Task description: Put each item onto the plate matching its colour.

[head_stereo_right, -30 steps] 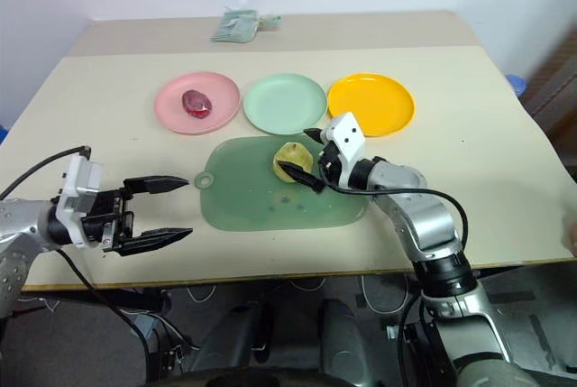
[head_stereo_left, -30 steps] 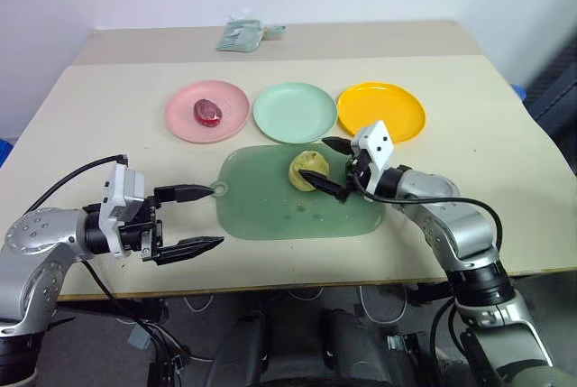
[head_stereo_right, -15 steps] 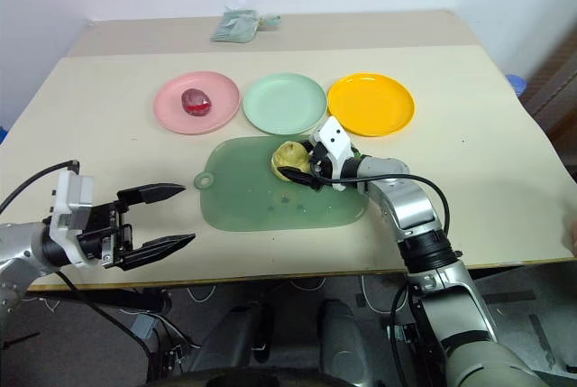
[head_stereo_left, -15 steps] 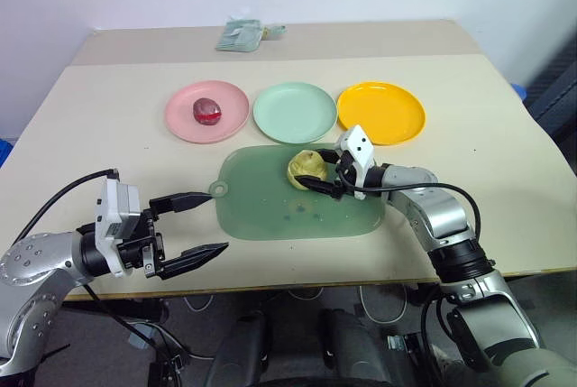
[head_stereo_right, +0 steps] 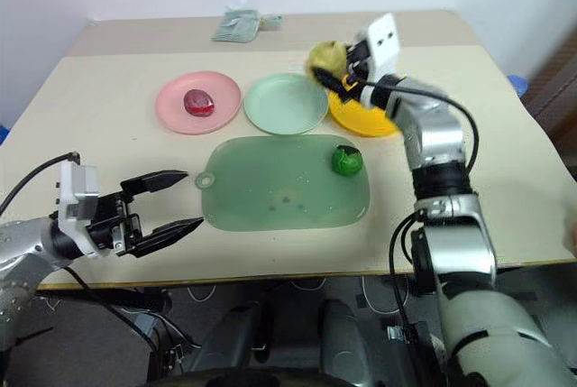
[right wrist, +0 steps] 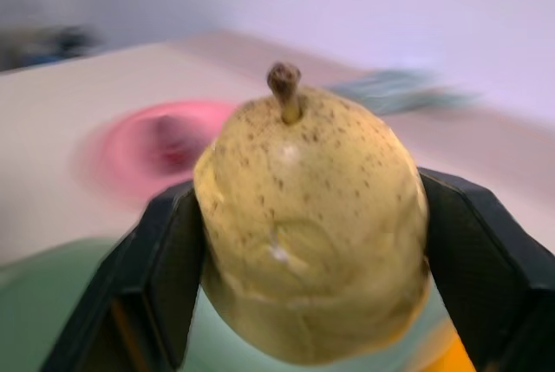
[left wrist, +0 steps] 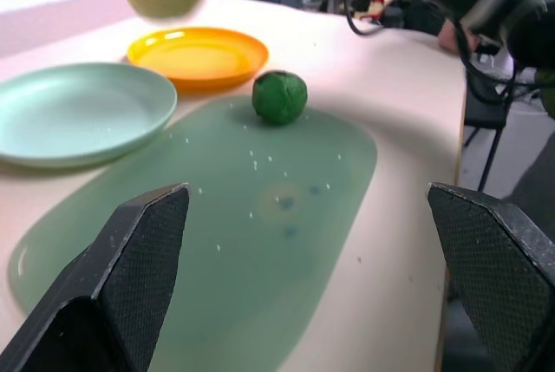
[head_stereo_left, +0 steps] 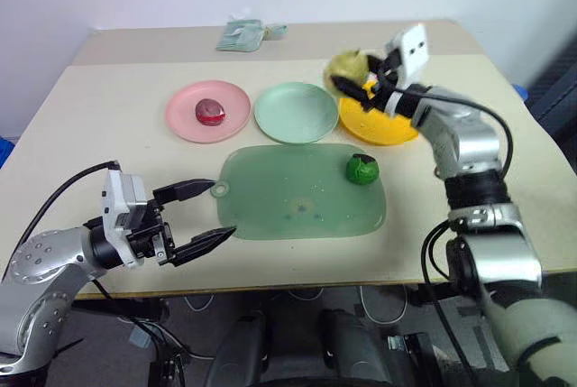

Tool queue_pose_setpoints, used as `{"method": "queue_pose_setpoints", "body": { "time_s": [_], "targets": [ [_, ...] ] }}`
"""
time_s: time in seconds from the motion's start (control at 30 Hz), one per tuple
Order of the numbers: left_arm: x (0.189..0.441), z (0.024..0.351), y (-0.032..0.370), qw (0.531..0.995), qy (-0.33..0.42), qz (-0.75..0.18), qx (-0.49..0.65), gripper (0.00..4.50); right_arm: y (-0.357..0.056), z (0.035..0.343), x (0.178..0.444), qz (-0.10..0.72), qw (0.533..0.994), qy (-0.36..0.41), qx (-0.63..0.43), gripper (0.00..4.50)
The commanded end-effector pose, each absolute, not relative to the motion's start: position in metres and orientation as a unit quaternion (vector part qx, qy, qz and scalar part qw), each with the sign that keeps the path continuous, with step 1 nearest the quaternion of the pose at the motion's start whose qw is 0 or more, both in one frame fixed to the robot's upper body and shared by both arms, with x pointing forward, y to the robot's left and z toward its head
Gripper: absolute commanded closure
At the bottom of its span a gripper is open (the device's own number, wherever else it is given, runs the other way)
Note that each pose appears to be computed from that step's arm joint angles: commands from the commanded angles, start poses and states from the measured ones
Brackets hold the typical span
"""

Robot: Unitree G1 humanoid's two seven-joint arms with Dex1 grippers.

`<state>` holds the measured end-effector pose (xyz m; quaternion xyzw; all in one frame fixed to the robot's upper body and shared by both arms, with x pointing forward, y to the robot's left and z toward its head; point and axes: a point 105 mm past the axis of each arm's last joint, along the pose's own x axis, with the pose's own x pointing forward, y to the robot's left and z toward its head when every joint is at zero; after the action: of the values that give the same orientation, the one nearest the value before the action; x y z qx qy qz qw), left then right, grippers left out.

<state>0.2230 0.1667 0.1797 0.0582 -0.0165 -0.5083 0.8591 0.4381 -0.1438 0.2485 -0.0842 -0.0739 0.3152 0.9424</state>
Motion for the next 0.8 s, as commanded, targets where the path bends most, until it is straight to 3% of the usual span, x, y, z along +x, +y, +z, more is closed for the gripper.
{"method": "queue_pose_setpoints", "body": {
  "time_s": [0.03,0.27,0.3,0.33,0.57,0.8],
  "targets": [
    [0.222,0.189,0.16,0.857,-0.037,-0.511,0.06,0.0,-0.172,0.24,0.46,0.249,0.962,-0.063,-0.093,1.38],
    [0.221,0.191,0.157,0.864,-0.043,-0.498,0.059,0.0,-0.193,0.206,0.476,0.153,0.986,-0.013,-0.07,1.38],
    [0.22,0.191,0.157,0.865,-0.043,-0.497,0.06,0.0,-0.193,0.202,0.476,0.149,0.986,-0.007,-0.071,0.43],
    [0.22,0.192,0.157,0.866,-0.043,-0.495,0.06,0.0,-0.193,0.198,0.476,0.145,0.987,-0.001,-0.073,0.09],
    [0.219,0.192,0.156,0.871,-0.04,-0.486,0.057,0.0,-0.192,0.205,0.477,0.145,0.986,-0.016,-0.077,0.04],
    [0.221,0.186,0.152,0.868,-0.035,-0.494,0.049,0.0,-0.202,0.25,0.454,0.257,0.959,-0.093,-0.075,0.04]
  ]
}}
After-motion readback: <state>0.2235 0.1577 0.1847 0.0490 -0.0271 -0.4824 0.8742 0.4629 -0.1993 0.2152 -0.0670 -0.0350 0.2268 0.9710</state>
